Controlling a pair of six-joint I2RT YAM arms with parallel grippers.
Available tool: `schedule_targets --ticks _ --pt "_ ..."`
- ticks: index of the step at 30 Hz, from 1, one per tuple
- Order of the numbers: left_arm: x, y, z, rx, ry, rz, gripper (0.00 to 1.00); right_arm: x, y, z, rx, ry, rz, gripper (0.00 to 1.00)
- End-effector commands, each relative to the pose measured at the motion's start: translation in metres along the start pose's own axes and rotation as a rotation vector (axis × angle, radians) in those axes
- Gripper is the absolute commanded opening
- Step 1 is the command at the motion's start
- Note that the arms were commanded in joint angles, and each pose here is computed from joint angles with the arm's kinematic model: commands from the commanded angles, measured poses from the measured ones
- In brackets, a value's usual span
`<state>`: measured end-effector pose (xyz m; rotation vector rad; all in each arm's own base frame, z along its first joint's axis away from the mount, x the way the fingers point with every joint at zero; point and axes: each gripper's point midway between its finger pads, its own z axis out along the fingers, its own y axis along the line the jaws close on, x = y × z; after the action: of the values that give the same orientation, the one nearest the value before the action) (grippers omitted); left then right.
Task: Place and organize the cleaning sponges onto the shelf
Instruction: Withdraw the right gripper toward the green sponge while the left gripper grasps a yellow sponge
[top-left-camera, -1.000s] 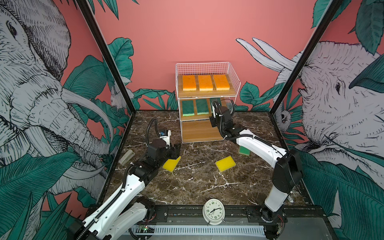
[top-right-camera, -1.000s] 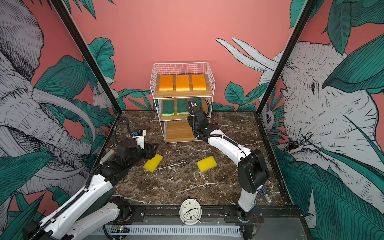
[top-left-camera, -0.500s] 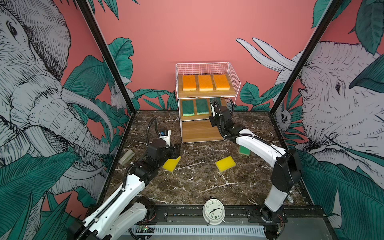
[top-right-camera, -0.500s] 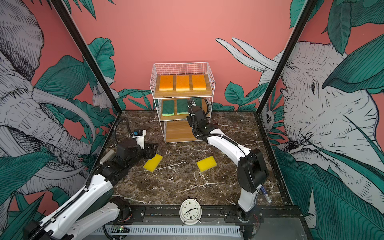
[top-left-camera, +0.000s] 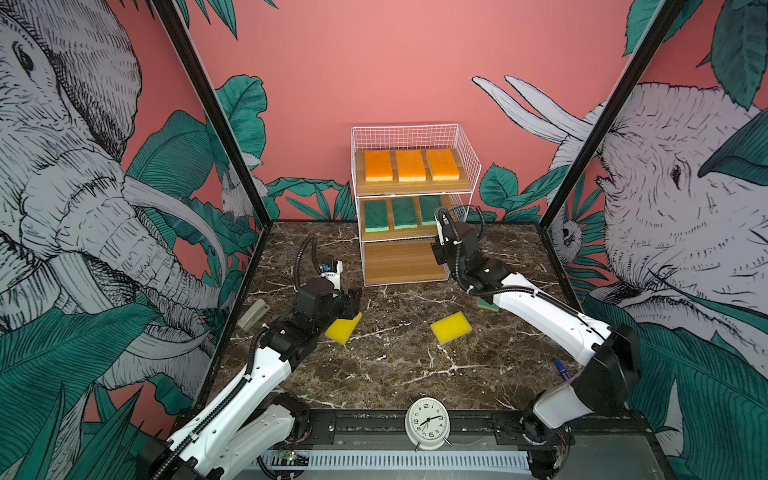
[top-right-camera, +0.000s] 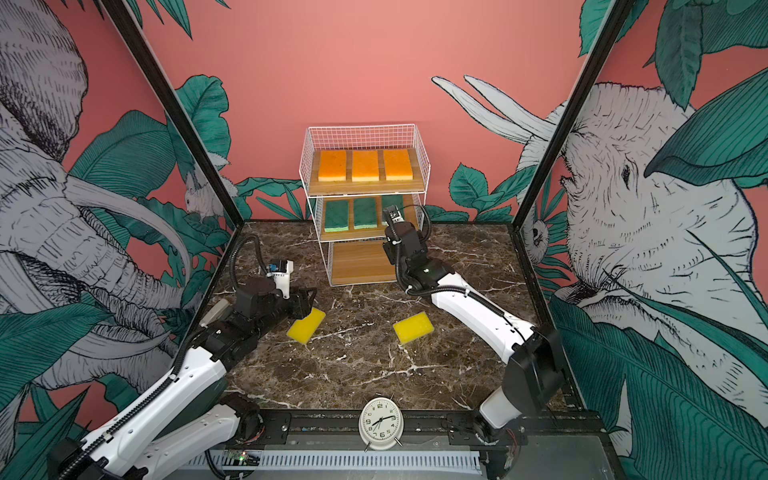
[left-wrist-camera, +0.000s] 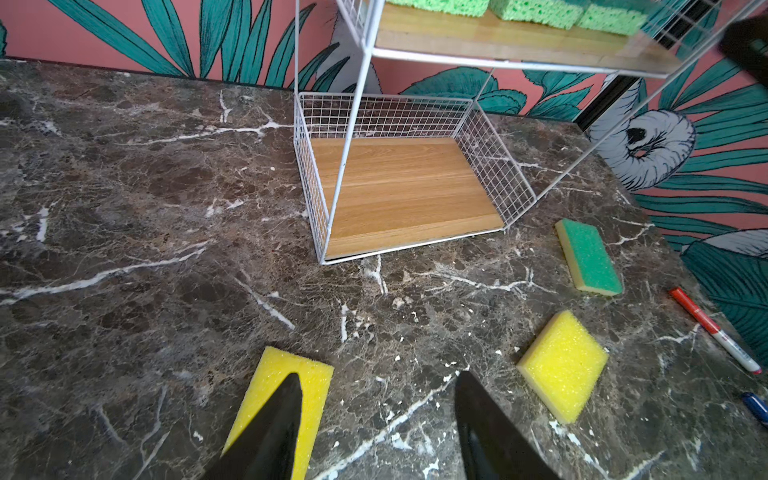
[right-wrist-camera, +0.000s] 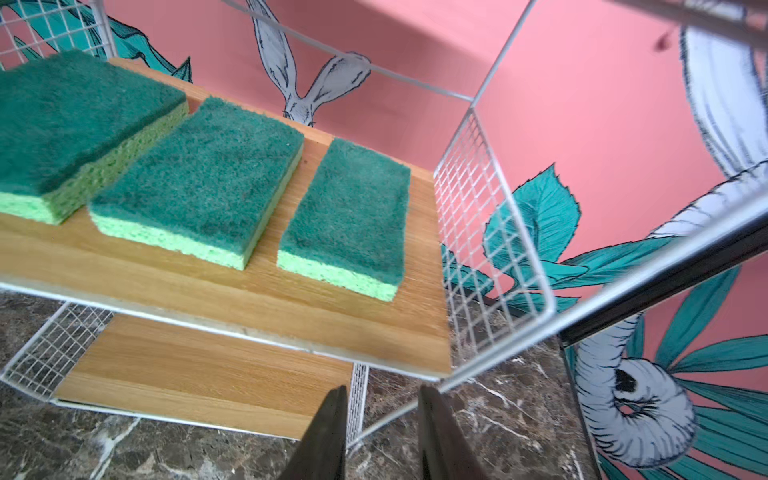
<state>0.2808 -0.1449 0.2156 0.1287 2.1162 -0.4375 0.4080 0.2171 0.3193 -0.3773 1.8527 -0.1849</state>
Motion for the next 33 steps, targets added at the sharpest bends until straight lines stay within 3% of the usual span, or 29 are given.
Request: schedule_targets --ticks 1,8,12,18,26,33 --pt "-0.001 0.011 -0.010 -0.066 0.020 0.035 0.61 -0.002 -0.026 -0.028 0.056 -0.005 0.039 0.42" --pt "0.008 0.026 -0.025 -0.148 0.087 0.070 0.64 0.042 -0.058 -0.065 0.118 0.107 0.059 0.69" --pt "0.012 0.032 -0.033 -0.182 0.114 0.076 0.65 0.063 -0.073 -0.080 0.154 0.144 0.073 0.77" --pt "0.025 0.042 -0.037 -0.233 0.170 0.073 0.66 0.101 -0.081 -0.092 0.107 0.174 0.147 0.98" --pt "0.072 0.051 -0.027 -0.270 0.377 0.057 0.74 0.155 -0.085 -0.085 0.037 0.349 0.295 0.99" --pt "0.111 0.058 -0.019 -0.259 0.425 0.001 0.86 0.206 -0.079 -0.075 -0.045 0.498 0.443 0.99"
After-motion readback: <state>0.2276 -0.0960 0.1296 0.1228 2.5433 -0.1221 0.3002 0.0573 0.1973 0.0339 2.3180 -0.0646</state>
